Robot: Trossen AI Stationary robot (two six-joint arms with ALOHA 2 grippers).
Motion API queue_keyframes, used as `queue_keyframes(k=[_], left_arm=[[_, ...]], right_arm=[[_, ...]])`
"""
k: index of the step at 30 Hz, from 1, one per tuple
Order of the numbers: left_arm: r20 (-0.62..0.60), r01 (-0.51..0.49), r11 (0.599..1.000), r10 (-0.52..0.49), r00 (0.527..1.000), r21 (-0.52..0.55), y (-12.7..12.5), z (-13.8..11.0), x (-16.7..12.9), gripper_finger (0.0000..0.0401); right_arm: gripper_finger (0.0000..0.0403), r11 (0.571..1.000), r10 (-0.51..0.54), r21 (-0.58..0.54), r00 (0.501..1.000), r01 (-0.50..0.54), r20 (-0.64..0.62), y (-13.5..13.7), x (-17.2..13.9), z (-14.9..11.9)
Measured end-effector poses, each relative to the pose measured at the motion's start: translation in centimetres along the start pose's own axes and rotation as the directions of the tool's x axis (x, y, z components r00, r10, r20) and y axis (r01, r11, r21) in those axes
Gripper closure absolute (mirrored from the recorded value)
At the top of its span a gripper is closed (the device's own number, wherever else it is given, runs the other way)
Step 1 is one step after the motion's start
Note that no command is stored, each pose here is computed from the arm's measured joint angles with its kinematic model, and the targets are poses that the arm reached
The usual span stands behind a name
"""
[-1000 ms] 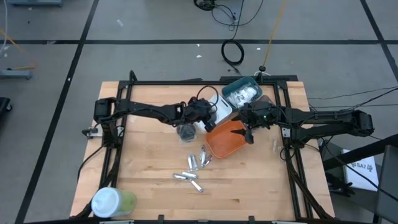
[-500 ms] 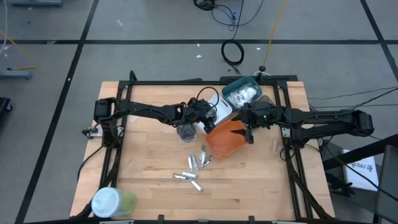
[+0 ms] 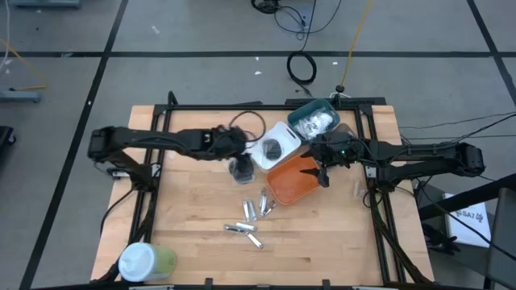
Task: Pick & Place Travel size toiletries
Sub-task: Put the black hairbrush into the white bin
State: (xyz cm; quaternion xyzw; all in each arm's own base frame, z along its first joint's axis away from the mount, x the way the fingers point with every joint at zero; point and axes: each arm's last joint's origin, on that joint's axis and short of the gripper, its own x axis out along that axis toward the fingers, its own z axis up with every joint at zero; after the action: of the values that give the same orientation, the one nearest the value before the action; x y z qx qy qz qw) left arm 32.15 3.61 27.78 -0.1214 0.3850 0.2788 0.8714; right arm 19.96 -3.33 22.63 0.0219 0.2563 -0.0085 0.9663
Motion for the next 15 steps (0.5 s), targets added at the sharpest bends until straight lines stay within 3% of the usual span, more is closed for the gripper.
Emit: queue_keyframes(k=[3, 6, 10, 15], left_arm=[[-0.118, -0.123, 0.989, 0.113, 0.987, -0.087, 1.2, -1.8, -1.0, 0.01], [-0.186, -0.135, 0.98, 0.106, 0.977, -0.149, 1.8, -3.8, -0.3, 0.0117], [-0.2, -0.001, 0.979, -0.041, 0.979, -0.205, 2.0, -6.3, 2.3, 0.0135], [-0.112, 0.21, 0.945, -0.244, 0.963, -0.25, 2.7, -8.3, 5.0, 0.0151]], right_arm=[[0.0147, 1.0, 0.0, -0.006, 1.0, 0.0, -0.001, 0.0, 0.0, 0.0], [0.0147, 1.0, 0.0, -0.008, 1.0, 0.0, -0.001, 0.0, 0.0, 0.0], [0.0147, 1.0, 0.0, -0.009, 1.0, 0.0, -0.001, 0.0, 0.0, 0.0], [0.0147, 1.0, 0.0, -0.009, 1.0, 0.0, -0.001, 0.0, 0.0, -0.1]])
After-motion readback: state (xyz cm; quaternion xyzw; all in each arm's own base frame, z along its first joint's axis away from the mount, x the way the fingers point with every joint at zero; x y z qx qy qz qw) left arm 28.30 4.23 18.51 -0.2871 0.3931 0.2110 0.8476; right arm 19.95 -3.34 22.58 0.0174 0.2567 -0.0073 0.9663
